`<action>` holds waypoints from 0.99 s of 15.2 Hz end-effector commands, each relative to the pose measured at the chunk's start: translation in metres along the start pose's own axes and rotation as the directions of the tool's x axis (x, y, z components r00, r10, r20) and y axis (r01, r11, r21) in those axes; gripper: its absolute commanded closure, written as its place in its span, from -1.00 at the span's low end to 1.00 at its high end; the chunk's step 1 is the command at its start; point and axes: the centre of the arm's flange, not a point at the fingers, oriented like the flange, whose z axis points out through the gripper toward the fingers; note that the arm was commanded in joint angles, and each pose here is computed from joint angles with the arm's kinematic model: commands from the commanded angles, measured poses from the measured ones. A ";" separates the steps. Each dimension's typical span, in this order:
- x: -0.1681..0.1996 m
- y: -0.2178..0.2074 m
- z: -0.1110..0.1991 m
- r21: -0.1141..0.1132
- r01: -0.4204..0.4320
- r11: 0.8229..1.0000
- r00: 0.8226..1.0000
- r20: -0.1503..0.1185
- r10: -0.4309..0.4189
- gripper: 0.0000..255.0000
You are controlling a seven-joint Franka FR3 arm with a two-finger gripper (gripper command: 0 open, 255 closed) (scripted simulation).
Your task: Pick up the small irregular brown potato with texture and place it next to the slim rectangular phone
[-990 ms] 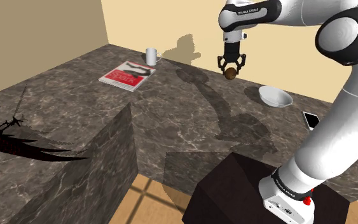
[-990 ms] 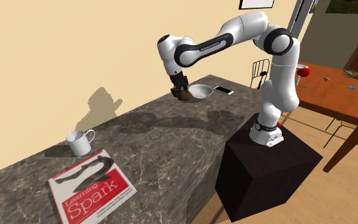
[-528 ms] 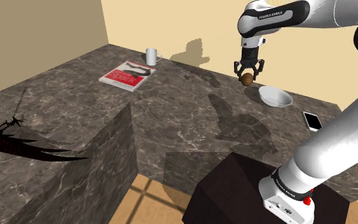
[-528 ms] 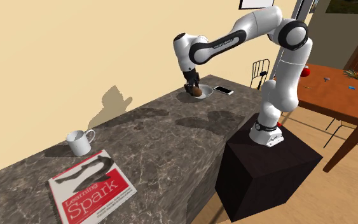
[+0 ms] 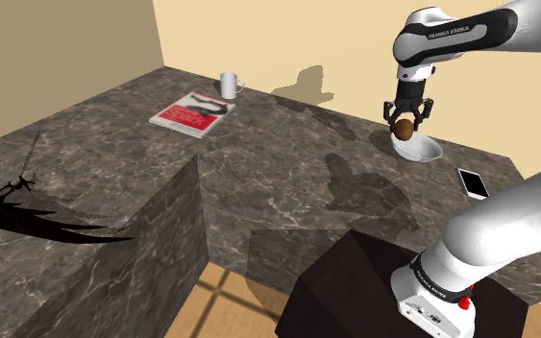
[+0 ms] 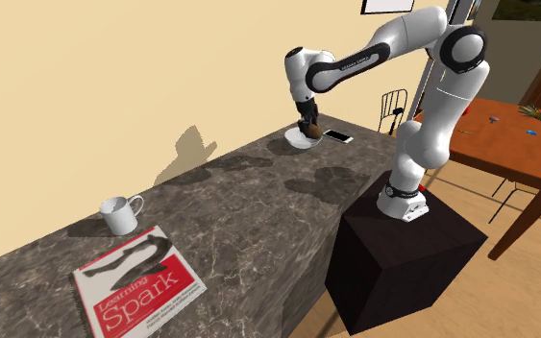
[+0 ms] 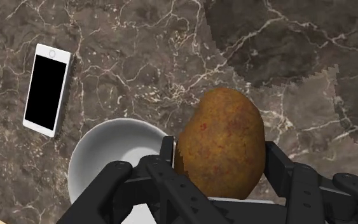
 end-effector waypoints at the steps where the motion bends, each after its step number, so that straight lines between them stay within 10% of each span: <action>1: -0.007 0.027 0.009 0.000 0.001 1.000 1.000 0.000 -0.001 1.00; 15: -0.060 0.195 0.063 0.000 0.001 1.000 1.000 0.000 -0.001 1.00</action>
